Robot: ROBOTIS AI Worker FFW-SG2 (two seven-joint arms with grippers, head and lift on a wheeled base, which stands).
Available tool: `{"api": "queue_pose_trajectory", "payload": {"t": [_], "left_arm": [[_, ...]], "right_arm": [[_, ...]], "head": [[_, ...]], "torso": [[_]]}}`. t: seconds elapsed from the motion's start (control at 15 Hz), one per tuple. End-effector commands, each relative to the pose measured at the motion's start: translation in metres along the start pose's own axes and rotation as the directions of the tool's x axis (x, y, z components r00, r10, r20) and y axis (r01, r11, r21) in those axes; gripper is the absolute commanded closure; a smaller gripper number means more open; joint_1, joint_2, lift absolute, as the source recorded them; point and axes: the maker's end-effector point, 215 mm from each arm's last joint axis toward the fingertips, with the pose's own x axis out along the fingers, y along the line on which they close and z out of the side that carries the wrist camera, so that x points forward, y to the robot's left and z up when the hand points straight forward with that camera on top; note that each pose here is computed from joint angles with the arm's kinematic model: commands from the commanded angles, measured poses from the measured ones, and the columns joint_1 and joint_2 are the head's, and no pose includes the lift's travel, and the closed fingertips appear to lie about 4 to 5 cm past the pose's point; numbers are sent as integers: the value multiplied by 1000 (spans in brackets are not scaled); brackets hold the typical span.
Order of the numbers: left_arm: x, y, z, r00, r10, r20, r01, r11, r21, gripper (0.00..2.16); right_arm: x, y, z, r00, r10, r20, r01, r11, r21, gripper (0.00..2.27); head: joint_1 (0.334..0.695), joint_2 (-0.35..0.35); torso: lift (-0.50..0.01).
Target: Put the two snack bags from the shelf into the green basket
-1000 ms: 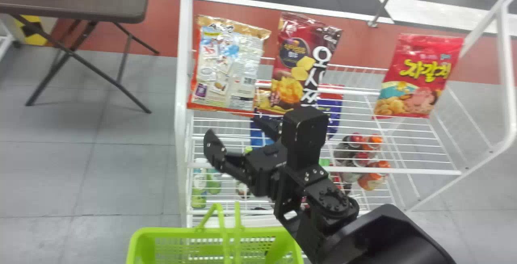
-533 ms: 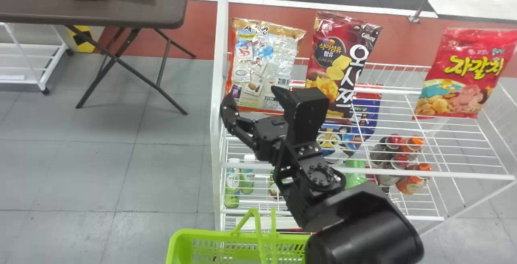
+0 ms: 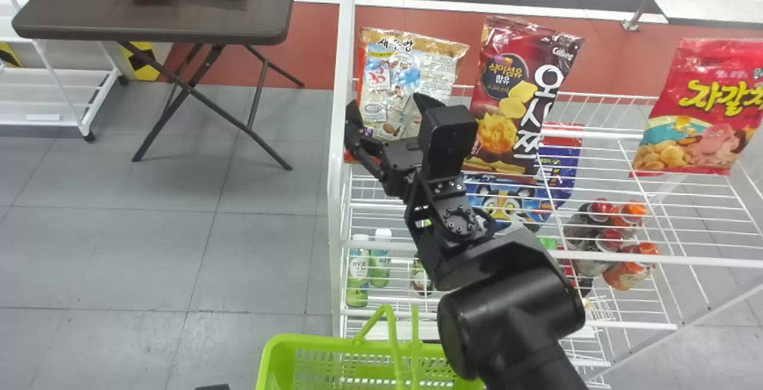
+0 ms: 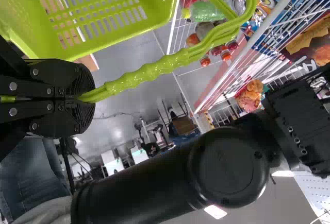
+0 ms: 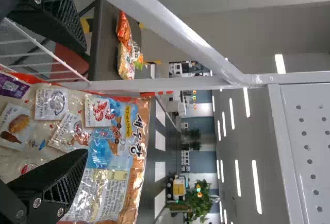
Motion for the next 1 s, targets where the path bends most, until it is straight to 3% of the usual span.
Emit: {"api": "queue_pose_trajectory", "payload": {"t": [0.0, 0.93], "left_arm": [[1, 0, 3, 1000, -2, 1, 2, 1000, 6, 1899], [3, -11, -10, 1000, -7, -20, 7, 1000, 1, 1899]], "right_arm": [[5, -5, 0, 1000, -19, 5, 19, 1000, -5, 120], [22, -45, -20, 995, -94, -35, 94, 996, -4, 124]], "head": [[695, -79], [695, -135]], "torso": [[-12], [-12]]}}
